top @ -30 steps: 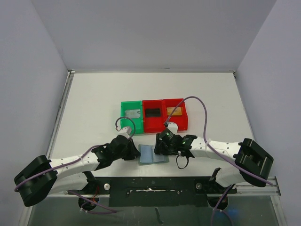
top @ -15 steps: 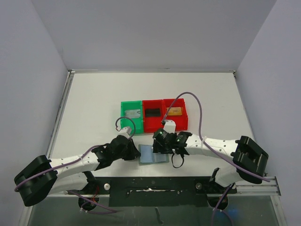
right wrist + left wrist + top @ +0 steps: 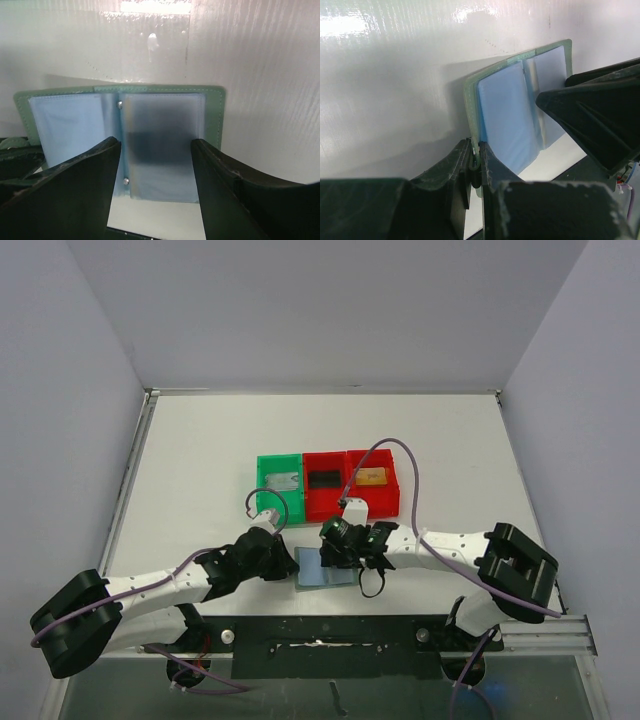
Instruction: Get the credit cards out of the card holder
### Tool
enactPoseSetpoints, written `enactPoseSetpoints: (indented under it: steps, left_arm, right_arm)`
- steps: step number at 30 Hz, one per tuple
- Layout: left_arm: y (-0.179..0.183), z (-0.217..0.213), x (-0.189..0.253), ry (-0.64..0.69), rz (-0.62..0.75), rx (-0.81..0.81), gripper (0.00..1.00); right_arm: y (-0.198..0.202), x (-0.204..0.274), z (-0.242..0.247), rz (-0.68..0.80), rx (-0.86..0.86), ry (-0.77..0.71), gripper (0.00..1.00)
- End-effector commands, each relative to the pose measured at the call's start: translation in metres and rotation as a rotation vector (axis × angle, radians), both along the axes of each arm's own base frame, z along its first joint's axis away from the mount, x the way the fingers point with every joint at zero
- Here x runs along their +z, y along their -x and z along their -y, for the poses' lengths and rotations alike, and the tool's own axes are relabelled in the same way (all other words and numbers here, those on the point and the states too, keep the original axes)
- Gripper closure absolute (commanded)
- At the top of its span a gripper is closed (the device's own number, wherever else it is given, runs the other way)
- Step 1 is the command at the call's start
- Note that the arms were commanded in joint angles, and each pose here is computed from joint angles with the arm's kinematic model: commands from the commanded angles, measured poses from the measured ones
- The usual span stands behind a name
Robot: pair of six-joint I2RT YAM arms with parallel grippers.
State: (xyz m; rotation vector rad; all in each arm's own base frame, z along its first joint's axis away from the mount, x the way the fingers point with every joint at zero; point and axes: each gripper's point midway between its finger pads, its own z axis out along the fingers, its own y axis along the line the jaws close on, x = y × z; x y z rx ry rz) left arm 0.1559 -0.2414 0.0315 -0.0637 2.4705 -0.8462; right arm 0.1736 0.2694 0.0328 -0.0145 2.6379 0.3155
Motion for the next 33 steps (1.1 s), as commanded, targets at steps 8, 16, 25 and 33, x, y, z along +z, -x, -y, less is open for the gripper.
enactPoseSetpoints:
  steps: [8,16,25,33]
  left_arm:
    - [-0.008,0.014,0.019,0.071,0.04,-0.008,1.0]
    - [-0.008,0.014,0.019,0.074,0.039,-0.006,1.0]
    - [-0.009,0.014,0.02,0.07,0.043,-0.005,1.0]
    - [-0.009,0.015,0.021,0.069,0.042,-0.01,1.0]
  right_arm:
    - [-0.002,-0.004,0.001,0.017,-0.043,-0.011,0.34]
    - [-0.004,0.001,0.005,0.028,-0.042,0.012,0.34]
    - [-0.007,0.028,0.0,0.087,-0.031,0.071,0.33]
    - [-0.008,0.019,-0.004,0.073,-0.032,0.082,0.32]
